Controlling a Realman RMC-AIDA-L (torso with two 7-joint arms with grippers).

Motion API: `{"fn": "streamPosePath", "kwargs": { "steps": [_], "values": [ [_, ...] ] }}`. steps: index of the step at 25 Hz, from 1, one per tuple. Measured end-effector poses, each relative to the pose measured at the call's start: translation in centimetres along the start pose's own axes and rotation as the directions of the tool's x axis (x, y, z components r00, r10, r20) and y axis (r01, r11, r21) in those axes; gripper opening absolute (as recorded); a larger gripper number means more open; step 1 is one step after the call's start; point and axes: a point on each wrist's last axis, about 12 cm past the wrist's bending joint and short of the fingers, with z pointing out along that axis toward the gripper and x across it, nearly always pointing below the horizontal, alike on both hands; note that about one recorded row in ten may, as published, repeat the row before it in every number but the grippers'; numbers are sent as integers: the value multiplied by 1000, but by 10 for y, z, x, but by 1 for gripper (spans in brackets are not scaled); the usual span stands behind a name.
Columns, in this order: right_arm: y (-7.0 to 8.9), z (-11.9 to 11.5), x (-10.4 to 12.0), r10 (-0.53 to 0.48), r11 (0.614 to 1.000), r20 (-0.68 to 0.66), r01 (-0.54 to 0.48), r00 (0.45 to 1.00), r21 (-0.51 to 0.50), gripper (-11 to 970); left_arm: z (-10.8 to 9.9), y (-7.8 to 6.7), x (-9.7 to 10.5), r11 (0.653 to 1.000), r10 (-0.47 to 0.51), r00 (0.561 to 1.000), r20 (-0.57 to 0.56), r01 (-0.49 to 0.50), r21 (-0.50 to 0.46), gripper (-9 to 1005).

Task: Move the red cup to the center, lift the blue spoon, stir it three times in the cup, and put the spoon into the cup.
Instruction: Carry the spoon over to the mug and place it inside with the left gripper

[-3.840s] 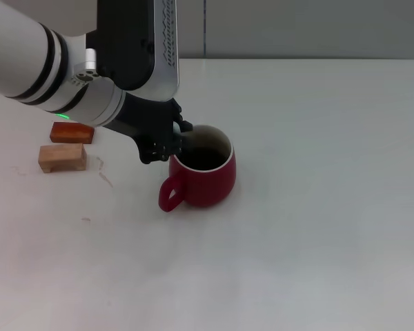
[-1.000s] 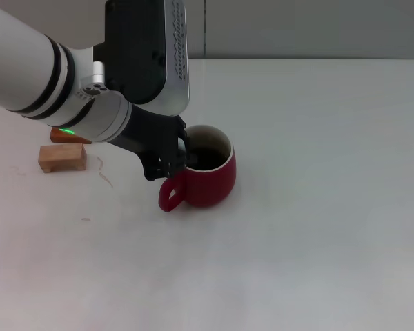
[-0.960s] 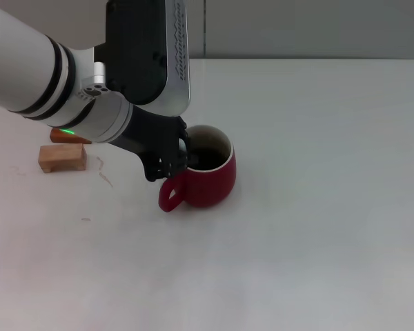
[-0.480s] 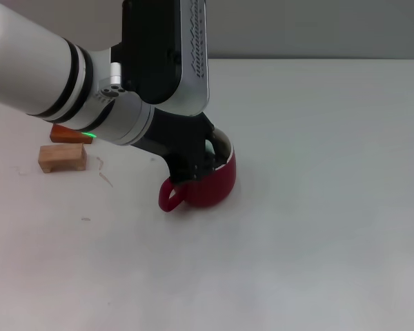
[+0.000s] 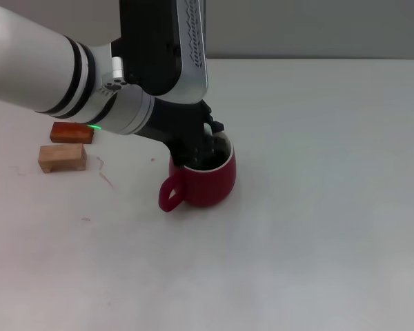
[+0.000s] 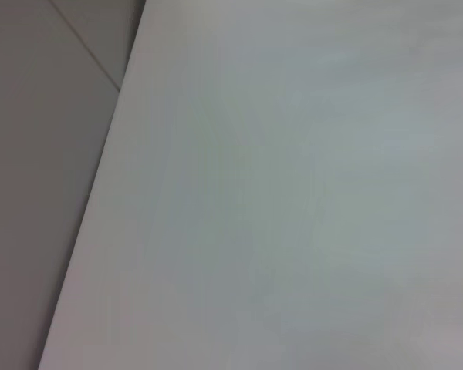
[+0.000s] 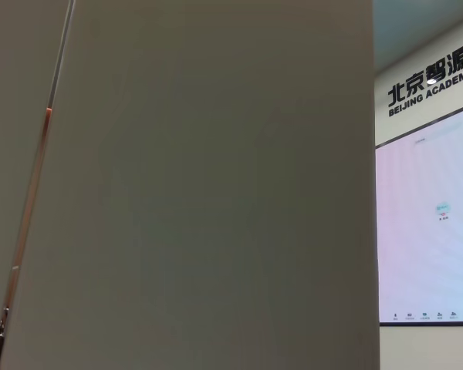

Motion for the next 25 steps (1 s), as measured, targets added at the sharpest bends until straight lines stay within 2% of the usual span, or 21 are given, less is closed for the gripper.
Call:
{"fn": "streamPosePath", "kwargs": {
  "steps": [6, 14, 25],
  "values": [
    [-1, 1, 0, -6, 1000, 2, 6, 1000, -1, 626, -2, 2, 8, 999, -16, 999, -30, 15, -32, 145],
    [0, 3, -1, -7, 1000, 5, 7, 1000, -4, 627, -7, -5, 14, 999, -34, 999, -42, 33, -20, 171],
    [-1, 5, -2, -12, 1000, 10, 13, 1000, -6, 627, -9, -5, 19, 998, -53, 997, -48, 53, -18, 219]
  ]
}}
